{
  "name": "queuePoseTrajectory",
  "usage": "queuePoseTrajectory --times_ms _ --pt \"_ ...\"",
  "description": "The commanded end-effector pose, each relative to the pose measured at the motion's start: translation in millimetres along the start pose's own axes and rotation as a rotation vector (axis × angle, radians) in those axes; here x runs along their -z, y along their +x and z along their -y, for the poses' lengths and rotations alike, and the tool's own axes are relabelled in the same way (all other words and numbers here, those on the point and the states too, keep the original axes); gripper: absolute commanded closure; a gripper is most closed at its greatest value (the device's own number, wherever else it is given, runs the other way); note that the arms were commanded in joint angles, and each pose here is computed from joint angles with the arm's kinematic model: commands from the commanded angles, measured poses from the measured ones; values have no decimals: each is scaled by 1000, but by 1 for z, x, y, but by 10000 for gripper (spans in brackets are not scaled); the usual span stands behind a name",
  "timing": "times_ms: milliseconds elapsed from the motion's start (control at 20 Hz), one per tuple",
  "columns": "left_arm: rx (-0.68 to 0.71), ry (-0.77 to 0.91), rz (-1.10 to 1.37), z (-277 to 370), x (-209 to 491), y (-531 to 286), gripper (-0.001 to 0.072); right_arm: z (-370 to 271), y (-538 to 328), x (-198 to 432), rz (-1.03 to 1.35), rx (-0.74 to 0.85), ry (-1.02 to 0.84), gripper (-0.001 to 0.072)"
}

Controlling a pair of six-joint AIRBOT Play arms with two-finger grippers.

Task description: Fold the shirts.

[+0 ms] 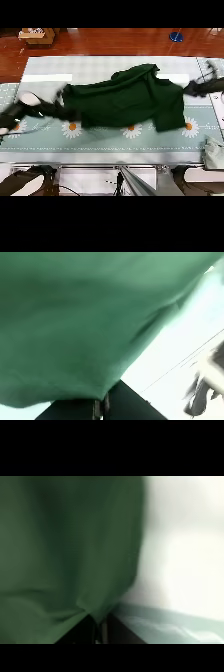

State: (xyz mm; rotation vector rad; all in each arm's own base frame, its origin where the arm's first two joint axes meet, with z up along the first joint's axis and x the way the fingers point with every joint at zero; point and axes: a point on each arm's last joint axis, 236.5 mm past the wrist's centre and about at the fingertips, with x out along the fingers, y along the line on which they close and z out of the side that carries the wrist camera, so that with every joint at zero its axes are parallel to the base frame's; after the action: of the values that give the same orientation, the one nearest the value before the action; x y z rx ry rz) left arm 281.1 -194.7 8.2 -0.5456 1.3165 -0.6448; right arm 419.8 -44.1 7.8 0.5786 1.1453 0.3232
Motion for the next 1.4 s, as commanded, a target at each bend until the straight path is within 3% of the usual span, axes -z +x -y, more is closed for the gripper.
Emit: queuePoseTrajectory --times_ms 0,150,350,550,750,1050,1200,1350 --pt "40 280 387 101 -81 -125 684 -110 -98 -68 346 -145 -171 667" --pt "30 500 765 194 -102 -259 684 -222 -199 -79 606 -208 -398 667" --pt "-5 735 1066 286 -58 -375 684 -340 -332 -34 951 -184 -625 667" --pt "-83 814 1235 324 -3 -431 685 -384 -424 33 1199 -19 -673 667" --pt "-236 737 1289 311 53 -453 685 -386 -472 97 1334 165 -631 667" --pt "-297 589 1081 271 120 -410 686 -353 -422 149 1064 272 -586 667" --pt "-397 465 857 222 122 -374 686 -287 -380 148 765 428 -494 667" --pt "-510 307 688 154 103 -344 685 -248 -346 118 598 428 -404 667"
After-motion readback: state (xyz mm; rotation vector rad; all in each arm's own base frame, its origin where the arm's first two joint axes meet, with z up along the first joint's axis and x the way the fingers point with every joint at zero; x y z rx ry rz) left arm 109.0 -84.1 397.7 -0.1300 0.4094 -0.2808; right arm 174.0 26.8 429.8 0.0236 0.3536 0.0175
